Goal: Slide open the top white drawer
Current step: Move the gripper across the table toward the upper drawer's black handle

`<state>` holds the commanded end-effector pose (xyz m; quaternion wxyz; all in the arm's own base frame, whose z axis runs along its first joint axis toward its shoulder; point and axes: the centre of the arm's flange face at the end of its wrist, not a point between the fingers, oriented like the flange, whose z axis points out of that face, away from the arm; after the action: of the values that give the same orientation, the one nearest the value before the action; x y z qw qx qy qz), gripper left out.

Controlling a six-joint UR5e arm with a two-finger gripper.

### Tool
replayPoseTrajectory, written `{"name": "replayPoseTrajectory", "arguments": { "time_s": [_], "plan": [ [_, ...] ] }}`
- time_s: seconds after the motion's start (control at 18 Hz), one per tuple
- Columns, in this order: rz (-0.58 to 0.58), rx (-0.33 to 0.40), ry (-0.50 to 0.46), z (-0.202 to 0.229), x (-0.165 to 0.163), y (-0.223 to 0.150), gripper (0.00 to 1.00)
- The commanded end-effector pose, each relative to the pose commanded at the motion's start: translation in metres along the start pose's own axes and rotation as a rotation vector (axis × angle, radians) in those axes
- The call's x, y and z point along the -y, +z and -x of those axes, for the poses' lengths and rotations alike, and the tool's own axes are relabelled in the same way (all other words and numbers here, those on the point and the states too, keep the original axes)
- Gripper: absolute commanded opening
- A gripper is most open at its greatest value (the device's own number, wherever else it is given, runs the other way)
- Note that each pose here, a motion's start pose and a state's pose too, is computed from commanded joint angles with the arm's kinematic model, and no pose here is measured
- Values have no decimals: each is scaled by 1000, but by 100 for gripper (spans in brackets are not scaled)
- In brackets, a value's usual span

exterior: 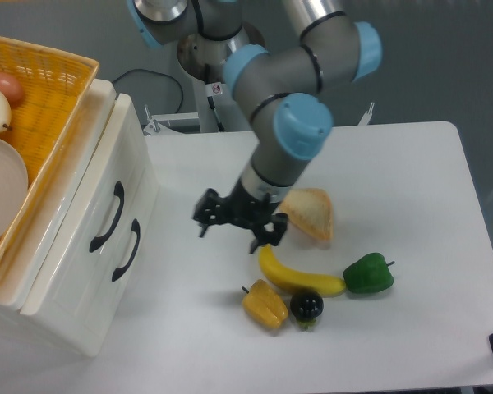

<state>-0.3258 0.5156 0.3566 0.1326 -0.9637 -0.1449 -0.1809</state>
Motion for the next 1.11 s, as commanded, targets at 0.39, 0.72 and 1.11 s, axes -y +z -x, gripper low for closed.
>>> {"name": "replayPoseTrajectory", "arguments": {
  "time_s": [0.39, 0.72, 1.11],
  "plan": [
    [32, -46, 27, -38, -3, 4, 100],
    [21, -67, 41, -46, -1, 5, 100],
    [24, -80, 80, -67, 3, 12, 100]
  ]
}}
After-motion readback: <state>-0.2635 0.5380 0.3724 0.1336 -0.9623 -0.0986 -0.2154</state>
